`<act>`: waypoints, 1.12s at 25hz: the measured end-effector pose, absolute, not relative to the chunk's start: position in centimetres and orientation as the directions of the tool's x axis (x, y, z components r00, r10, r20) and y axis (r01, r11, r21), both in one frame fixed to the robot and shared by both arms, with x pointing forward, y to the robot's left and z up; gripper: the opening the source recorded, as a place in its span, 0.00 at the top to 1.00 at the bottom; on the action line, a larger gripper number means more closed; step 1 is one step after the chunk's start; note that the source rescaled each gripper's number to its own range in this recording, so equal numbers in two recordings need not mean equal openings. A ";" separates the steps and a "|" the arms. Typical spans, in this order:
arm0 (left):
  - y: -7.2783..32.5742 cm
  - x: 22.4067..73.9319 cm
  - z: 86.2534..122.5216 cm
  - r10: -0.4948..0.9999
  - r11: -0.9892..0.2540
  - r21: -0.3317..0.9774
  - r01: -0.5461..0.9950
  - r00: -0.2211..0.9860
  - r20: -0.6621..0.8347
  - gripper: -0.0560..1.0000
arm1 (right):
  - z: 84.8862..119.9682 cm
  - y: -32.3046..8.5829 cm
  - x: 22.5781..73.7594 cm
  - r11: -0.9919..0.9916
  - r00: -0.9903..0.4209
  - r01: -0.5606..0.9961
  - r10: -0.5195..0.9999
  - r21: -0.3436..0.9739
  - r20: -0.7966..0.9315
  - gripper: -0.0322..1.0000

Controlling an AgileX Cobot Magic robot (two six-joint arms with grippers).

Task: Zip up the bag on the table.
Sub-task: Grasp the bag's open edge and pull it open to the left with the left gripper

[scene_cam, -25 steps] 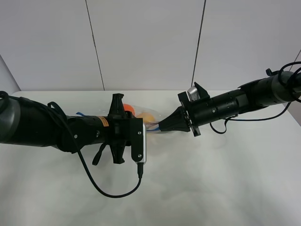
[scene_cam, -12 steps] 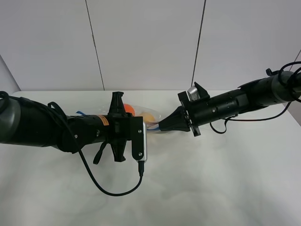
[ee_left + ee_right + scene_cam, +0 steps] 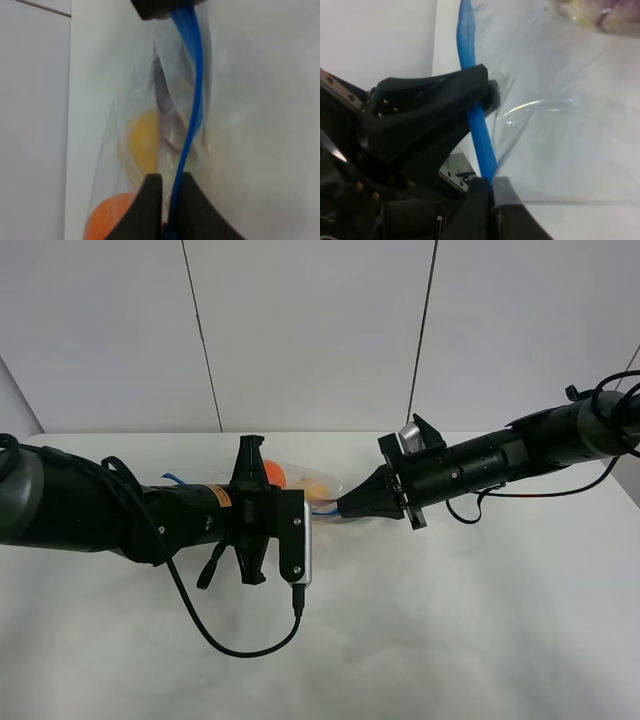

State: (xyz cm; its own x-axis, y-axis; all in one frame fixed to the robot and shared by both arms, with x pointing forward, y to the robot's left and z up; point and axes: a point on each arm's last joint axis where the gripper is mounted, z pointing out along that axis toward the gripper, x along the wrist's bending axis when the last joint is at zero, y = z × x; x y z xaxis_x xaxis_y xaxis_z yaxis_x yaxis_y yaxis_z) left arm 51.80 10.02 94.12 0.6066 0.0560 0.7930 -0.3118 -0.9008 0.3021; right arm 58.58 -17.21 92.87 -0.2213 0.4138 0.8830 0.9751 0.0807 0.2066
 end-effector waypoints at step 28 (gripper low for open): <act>24.5 57.9 94.3 0.164 -0.983 0.185 0.011 0.522 0.837 0.95 | 93.1 -17.1 58.8 0.053 -0.206 0.978 0.398 0.202 0.894 0.97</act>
State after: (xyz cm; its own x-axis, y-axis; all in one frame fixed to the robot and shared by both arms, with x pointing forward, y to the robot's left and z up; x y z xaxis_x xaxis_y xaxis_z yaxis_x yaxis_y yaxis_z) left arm 57.88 24.49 94.26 0.5224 0.1635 0.8369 0.0107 -0.9826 0.1854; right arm 58.82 -17.11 93.14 -0.2056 0.3981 0.8940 0.9781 0.0526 0.2015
